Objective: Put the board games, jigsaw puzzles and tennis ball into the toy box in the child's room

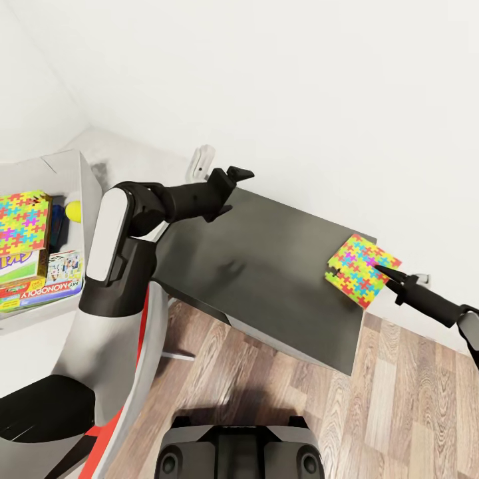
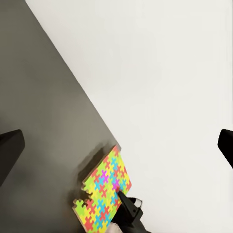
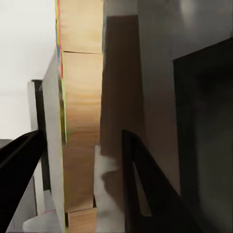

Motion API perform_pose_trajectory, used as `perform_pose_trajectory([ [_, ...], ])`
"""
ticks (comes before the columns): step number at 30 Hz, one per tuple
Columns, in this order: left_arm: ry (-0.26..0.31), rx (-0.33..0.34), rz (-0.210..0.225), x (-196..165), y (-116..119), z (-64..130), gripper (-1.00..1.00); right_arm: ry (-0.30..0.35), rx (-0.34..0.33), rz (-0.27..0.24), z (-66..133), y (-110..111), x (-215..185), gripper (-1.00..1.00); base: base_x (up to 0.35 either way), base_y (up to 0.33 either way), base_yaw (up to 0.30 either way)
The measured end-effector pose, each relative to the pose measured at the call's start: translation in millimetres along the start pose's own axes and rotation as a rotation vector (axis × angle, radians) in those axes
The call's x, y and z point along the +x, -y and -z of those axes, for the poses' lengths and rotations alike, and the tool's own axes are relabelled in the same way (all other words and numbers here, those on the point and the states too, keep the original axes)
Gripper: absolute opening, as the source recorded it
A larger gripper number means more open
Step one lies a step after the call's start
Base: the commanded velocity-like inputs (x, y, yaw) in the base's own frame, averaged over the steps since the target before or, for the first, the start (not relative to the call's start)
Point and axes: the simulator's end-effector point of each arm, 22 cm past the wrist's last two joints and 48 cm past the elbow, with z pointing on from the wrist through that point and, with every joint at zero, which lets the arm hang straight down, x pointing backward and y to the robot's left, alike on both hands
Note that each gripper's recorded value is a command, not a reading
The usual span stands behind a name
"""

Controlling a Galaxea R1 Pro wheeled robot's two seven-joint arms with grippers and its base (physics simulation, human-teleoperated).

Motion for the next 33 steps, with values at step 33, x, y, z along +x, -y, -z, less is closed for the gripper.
perform_pose_trajectory([
  [33,-0.041,0.053,-0.061,23,28,-0.5,1.00,-0.086,-0.148,0.109,11.6,-66,12,-1.00,0.000,0.000,0.000],
])
